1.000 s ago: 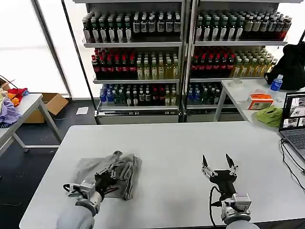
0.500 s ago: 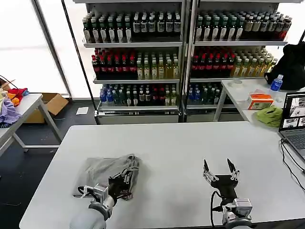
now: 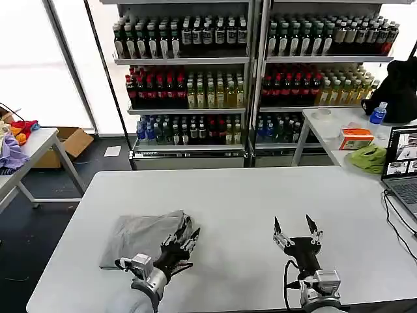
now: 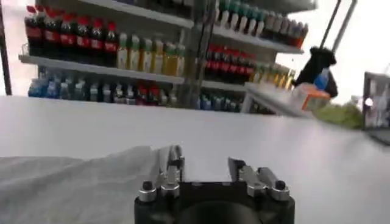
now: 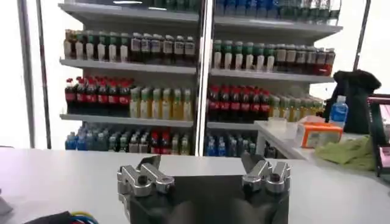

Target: Fold and organize the clothes.

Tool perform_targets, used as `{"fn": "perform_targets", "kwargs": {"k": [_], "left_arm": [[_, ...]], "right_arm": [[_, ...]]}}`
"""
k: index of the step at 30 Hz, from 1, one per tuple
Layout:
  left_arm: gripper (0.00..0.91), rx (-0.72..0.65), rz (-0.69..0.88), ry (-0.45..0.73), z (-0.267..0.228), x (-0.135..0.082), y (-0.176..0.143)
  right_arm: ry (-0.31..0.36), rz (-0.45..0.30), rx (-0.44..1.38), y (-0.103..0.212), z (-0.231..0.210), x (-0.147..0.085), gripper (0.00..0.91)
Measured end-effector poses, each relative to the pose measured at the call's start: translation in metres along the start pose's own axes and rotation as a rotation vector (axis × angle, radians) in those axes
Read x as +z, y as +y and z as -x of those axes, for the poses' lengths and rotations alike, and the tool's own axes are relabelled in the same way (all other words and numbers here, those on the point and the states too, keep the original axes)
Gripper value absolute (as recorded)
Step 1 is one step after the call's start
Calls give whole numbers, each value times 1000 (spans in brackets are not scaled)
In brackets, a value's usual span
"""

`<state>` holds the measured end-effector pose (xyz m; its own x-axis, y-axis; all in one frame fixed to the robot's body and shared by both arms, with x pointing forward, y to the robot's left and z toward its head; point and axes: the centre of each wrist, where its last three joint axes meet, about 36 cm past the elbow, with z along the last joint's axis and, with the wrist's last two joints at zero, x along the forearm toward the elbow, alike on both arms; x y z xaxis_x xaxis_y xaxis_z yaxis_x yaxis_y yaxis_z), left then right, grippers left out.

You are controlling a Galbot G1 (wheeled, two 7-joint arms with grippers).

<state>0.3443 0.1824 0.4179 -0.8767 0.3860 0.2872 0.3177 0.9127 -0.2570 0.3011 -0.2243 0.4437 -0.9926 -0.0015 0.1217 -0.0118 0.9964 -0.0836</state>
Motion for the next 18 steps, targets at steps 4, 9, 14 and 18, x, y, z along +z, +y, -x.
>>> {"fn": "perform_targets", "kwargs": {"k": [4,9,14,18], "left_arm": [[907,-29,-30,-57,-9,-21,6],[907,-143,16,-100,-22,-36,36],[907,-261,66,-101,-35,-38,71],[907,-323,84,-76,-42,-31,89]], "right_arm": [[-4,-1,-25,3,3,-2,907],[-7,-3,-50,9,9,-4,907],[-12,-1,-76,16,14,-7,907],[-18,-3,-91,18,16,-9,907]]}}
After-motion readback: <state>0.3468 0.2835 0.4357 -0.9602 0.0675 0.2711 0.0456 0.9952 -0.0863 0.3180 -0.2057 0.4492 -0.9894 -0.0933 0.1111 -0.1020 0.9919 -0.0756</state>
